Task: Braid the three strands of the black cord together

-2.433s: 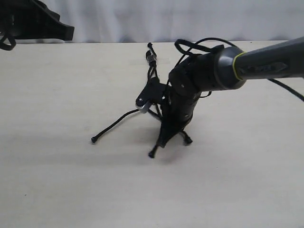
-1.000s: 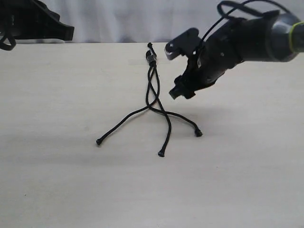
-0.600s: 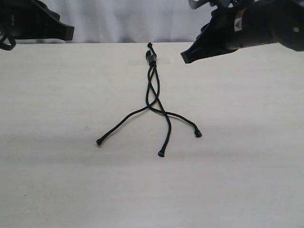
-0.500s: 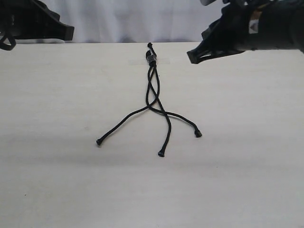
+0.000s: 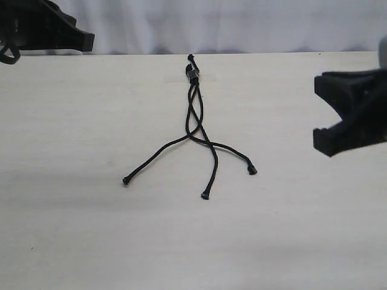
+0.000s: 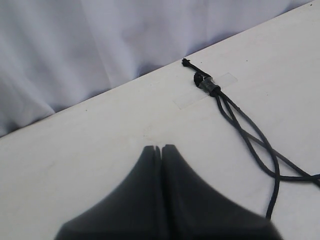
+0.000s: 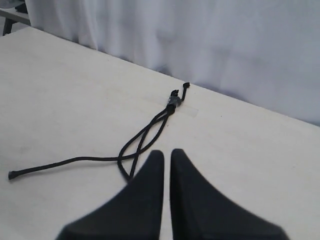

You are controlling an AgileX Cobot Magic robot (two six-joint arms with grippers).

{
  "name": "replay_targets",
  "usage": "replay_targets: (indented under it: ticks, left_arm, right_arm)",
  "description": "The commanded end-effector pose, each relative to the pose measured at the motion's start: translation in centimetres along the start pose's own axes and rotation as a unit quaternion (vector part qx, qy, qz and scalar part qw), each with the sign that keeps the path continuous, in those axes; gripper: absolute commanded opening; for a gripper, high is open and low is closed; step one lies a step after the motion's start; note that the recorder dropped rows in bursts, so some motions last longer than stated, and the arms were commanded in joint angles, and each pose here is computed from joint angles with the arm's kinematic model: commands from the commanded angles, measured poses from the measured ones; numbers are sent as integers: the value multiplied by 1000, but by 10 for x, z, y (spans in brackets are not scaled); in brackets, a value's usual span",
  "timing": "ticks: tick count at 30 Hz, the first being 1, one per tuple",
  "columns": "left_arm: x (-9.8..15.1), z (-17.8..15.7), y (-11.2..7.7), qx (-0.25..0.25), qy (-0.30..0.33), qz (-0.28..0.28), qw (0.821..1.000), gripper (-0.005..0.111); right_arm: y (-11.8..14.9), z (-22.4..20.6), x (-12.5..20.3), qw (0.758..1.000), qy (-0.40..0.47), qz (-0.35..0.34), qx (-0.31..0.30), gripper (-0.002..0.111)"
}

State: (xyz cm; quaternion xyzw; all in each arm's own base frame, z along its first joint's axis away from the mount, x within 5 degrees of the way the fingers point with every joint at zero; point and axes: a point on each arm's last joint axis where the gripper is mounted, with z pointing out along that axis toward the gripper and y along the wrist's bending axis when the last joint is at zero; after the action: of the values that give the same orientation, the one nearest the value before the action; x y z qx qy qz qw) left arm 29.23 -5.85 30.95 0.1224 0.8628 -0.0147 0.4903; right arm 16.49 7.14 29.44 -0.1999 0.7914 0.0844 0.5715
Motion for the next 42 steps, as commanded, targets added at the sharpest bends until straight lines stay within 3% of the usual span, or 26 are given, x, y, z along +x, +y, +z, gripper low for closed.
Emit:
replay_targets:
  ticks: [1,10,18,24,29,42]
  left_arm:
    - [-1,-1,1,-1,-7,-3,1000,0]
    - [-1,-1,1,-1,-7,-3,1000,0]
    - [-1,-1,1,-1,-5,-3,1000,0]
    - [-1,-1,1,-1,-5,-4,1000,0]
    - [-1,-1,1,-1,-5,-4,1000,0]
    - [-1,-1,1,-1,-5,-4,1000,0]
  right_arm:
    - [2,-28,32,999,-23,23,-1,4]
    - [9,-68,90,990,-118,73,-9,4]
    - [11,-80,119,983,-170,68,-7,4]
    - [10,-85,128,987,-147,71,0,4]
    - [12,-85,128,989,-147,23,-2,4]
    - [11,-85,128,989,-147,26,3,4]
